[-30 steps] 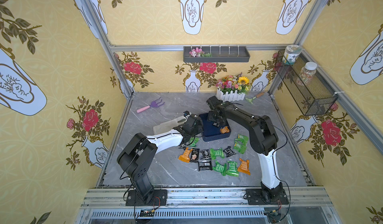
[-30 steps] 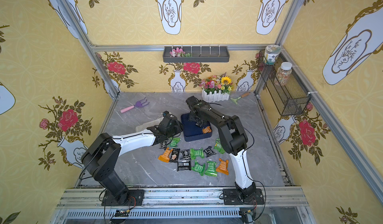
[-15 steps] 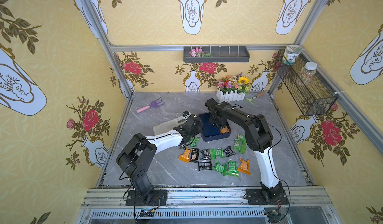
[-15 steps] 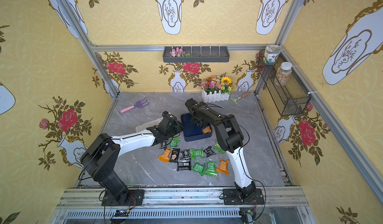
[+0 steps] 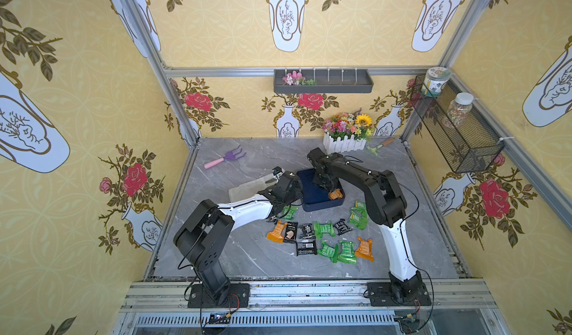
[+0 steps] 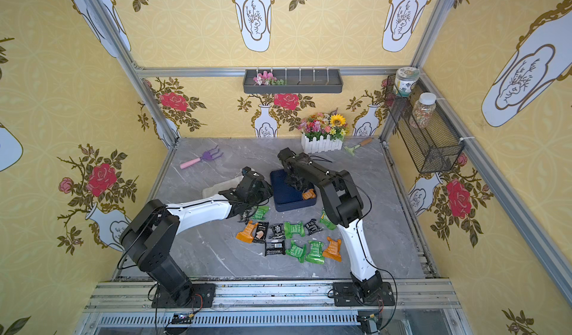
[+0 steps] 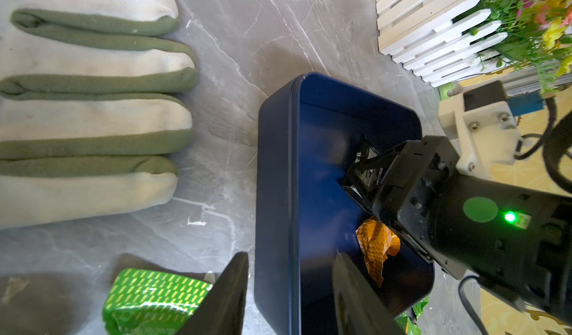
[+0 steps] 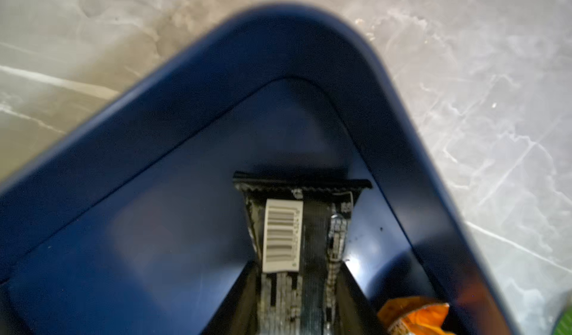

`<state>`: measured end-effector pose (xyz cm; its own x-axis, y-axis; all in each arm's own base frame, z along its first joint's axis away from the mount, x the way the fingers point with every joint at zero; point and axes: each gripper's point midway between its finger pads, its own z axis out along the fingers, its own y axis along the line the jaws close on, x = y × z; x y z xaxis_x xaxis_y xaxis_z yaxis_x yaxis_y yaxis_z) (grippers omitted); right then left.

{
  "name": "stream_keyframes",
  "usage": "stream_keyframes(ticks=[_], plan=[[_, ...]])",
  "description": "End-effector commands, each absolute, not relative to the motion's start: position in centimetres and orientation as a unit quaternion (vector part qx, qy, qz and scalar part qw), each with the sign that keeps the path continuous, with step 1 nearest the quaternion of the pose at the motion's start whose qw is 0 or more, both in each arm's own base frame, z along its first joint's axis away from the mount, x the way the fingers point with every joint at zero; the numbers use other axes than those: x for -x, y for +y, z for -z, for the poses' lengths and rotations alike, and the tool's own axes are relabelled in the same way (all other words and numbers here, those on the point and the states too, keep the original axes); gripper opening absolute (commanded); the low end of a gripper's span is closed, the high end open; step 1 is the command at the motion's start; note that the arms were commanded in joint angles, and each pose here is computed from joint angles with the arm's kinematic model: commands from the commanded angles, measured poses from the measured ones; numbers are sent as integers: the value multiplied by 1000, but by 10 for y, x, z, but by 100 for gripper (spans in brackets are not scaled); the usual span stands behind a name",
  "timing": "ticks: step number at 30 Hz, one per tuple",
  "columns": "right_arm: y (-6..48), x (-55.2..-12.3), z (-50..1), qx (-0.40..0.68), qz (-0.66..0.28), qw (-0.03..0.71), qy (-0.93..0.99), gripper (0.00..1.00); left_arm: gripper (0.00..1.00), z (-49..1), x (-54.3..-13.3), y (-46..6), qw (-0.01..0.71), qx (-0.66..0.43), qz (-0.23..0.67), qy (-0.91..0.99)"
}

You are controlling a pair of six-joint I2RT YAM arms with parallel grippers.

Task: Take the cookies out of the storage box
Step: Pick up the cookie from the storage box, then place the cookie at the center of the board.

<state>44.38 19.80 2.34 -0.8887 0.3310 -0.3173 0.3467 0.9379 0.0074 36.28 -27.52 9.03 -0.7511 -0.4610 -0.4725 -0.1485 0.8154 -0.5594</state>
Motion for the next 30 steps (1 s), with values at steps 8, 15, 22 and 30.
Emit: stream_keyframes(ticks=[8,15,22,30], plan=[[204,-446,-84,-139,-9,207,968,37,49,-93,-366,-277,315,173,257,897],[154,-438,-123,-161,1,234,959,38,48,-93,-366,-281,310,166,263,899],[80,-424,-80,-247,-11,179,952,38,49,-90,-364,-286,301,161,272,900],[78,-410,-32,-269,-14,128,954,37,49,-91,-363,-286,299,159,274,900]])
